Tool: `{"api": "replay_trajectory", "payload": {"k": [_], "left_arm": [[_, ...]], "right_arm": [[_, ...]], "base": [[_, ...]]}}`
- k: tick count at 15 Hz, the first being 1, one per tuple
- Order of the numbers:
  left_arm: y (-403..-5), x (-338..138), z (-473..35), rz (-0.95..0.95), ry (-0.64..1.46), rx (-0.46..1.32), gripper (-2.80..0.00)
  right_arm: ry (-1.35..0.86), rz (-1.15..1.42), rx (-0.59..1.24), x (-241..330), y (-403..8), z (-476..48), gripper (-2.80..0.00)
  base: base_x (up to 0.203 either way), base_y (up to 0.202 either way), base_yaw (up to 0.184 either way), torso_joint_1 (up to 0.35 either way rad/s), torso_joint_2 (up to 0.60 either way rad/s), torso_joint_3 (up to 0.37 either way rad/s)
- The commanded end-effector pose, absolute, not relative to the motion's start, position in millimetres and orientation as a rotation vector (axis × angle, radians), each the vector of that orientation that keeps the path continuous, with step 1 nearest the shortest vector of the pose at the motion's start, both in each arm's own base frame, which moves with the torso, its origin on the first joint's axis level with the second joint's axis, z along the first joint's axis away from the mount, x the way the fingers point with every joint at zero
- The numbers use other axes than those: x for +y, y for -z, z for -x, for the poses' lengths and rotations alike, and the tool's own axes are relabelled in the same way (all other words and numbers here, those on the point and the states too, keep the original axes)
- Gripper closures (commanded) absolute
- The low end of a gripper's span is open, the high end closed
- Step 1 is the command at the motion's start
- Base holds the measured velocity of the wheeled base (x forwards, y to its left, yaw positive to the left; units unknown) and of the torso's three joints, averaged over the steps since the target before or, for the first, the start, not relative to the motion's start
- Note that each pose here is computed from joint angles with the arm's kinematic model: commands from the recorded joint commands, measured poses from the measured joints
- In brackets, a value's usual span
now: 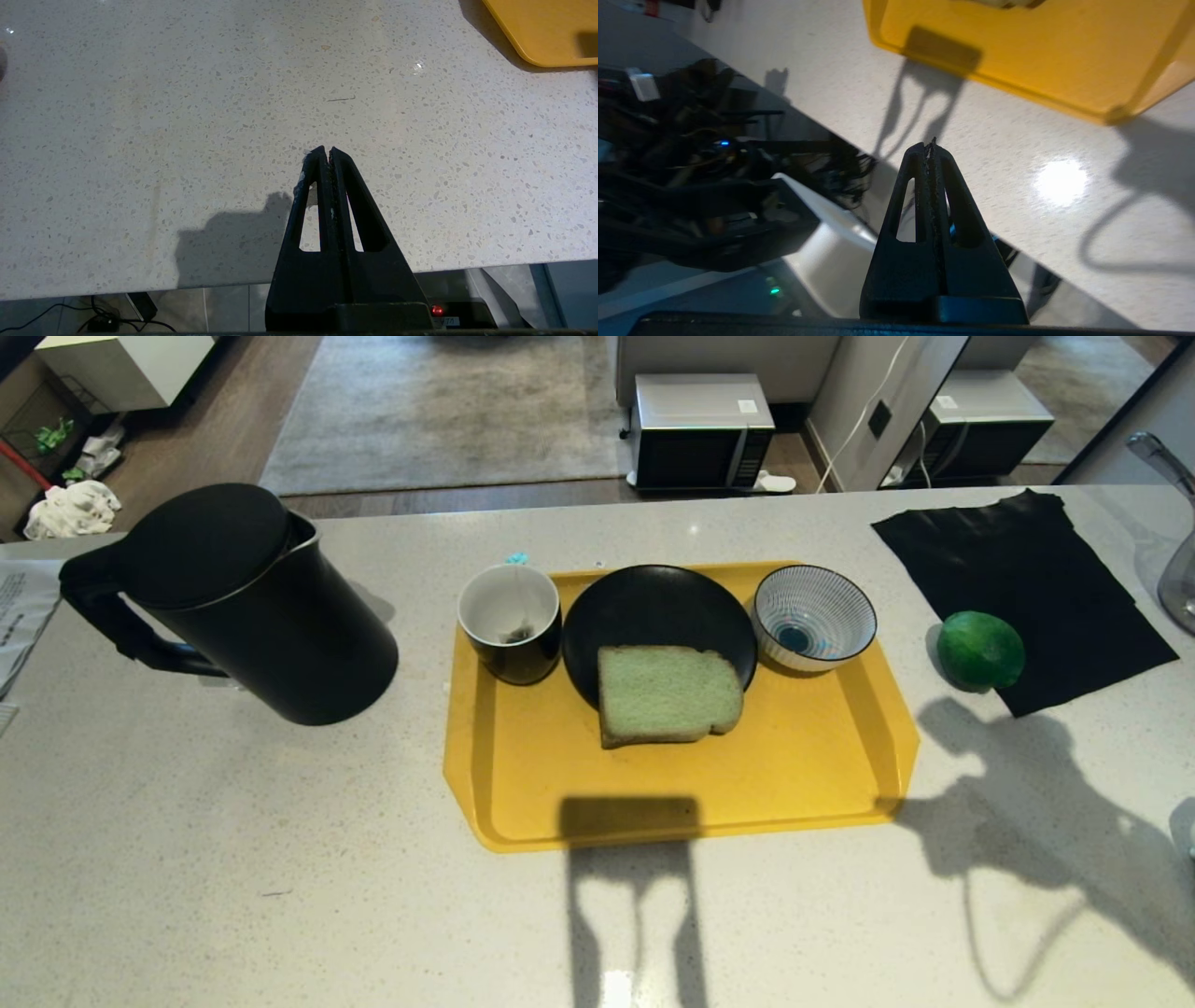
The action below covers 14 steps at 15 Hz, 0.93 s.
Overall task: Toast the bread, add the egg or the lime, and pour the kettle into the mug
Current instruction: Pick up the bread slice
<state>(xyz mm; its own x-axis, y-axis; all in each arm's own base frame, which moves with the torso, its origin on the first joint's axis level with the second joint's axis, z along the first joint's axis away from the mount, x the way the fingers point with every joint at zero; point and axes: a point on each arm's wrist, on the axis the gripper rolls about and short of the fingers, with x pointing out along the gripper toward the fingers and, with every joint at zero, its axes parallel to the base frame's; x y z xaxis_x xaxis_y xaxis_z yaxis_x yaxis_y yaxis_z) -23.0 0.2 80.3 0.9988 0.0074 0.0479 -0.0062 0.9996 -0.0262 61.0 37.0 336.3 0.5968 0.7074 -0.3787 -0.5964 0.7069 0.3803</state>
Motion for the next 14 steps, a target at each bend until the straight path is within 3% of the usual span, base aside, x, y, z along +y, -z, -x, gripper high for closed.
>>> {"api": "replay_trajectory", "payload": {"k": [1, 6, 10, 14], "left_arm": [[-76.1, 0.2, 21.8, 0.026, -0.007, -0.034, 0.0], [-76.1, 0.2, 21.8, 0.026, -0.006, -0.034, 0.0], [-76.1, 0.2, 21.8, 0.026, -0.007, -0.034, 0.0], [-76.1, 0.2, 21.8, 0.026, -0.007, -0.034, 0.0]], "right_arm": [[-0.773, -0.392, 0.712, 63.1, -347.5, -93.6, 0.0], [-0.336, -0.668, 0.792, 100.3, -349.3, -131.9, 0.0], [-0.209, -0.637, 1.011, 98.1, -326.0, -109.4, 0.0], [-0.193, -0.598, 1.057, 103.2, -315.6, -114.1, 0.0]], "base": [[0.0, 0.0, 0.0, 0.0, 0.0, 0.0], [0.0, 0.0, 0.0, 0.0, 0.0, 0.0], [0.0, 0.0, 0.0, 0.0, 0.0, 0.0], [0.0, 0.0, 0.0, 0.0, 0.0, 0.0]]}}
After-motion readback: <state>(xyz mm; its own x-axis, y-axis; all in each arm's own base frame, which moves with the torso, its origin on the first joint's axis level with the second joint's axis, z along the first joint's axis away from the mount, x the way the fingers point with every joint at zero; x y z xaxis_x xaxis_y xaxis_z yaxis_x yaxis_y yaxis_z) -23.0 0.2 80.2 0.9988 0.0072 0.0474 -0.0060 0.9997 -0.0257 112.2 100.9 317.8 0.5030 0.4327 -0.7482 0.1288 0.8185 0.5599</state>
